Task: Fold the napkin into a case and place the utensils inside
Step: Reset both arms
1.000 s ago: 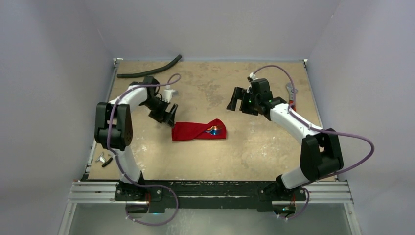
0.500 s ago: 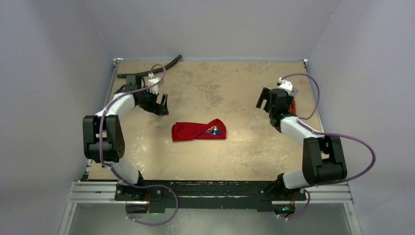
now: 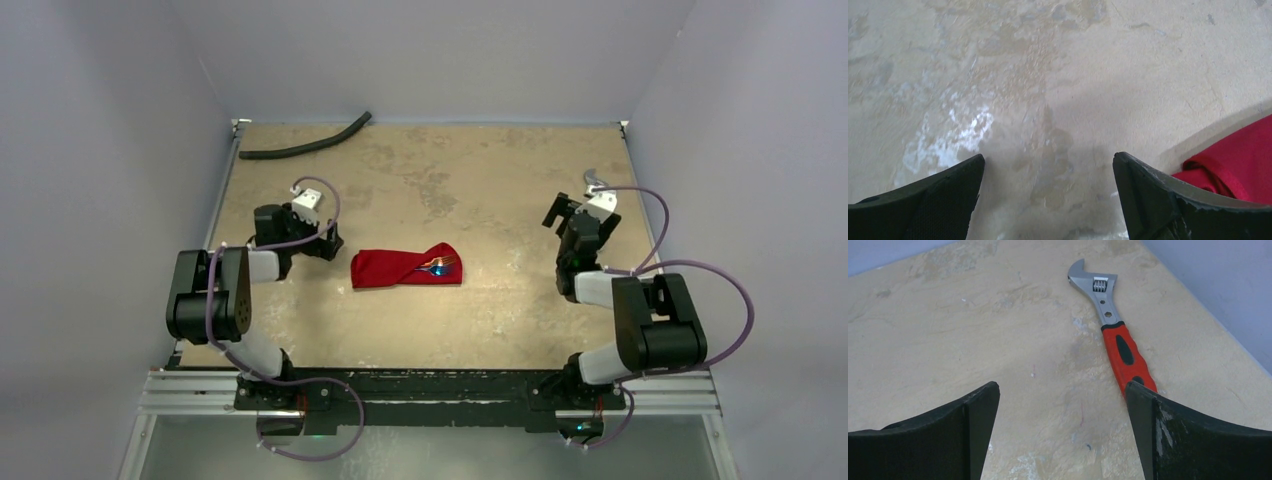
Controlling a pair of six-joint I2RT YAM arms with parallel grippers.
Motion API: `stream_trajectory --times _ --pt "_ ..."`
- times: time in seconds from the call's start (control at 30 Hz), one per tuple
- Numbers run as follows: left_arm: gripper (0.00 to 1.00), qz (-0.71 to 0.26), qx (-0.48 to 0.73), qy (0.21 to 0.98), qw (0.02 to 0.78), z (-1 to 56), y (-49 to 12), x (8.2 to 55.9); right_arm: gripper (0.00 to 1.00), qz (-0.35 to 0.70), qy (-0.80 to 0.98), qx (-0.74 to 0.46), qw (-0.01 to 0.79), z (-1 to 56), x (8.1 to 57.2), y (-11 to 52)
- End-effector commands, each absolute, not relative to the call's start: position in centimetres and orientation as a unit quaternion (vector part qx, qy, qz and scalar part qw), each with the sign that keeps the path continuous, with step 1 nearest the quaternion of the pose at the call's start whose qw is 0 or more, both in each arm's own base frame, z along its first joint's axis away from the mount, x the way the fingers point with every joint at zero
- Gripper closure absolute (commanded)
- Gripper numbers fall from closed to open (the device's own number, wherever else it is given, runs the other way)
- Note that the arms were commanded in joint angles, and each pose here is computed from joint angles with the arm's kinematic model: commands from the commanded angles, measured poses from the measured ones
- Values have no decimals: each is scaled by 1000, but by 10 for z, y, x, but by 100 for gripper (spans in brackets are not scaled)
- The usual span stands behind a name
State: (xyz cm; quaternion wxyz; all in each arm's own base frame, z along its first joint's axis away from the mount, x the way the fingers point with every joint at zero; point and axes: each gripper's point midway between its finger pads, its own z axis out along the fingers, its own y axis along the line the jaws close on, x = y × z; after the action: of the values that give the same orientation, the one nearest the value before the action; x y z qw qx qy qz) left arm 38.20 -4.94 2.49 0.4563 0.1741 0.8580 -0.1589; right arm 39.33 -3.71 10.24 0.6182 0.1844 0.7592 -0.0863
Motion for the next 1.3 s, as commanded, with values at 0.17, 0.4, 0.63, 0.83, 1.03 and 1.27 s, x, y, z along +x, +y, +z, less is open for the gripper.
stream_trajectory --times 0.17,0.4,0.63,0.83,1.03,1.27 --pt "1 -135 142 760 620 75 -39 407 1 -76 676 155 716 147 406 -38" --pt "1 -97 134 720 675 92 -33 376 1 -51 604 99 789 168 364 -21" --pt "1 -72 114 696 705 102 -27 359 1 -55 638 90 763 156 384 -17" --pt "1 -30 69 708 702 90 -18 371 1 -53 625 66 776 160 374 -10" --pt "1 -10 46 740 671 81 -10 391 1 -35 667 75 741 142 395 -9" --pt "2 -9 46 747 663 76 -9 388 1 -47 651 81 753 150 391 -14"
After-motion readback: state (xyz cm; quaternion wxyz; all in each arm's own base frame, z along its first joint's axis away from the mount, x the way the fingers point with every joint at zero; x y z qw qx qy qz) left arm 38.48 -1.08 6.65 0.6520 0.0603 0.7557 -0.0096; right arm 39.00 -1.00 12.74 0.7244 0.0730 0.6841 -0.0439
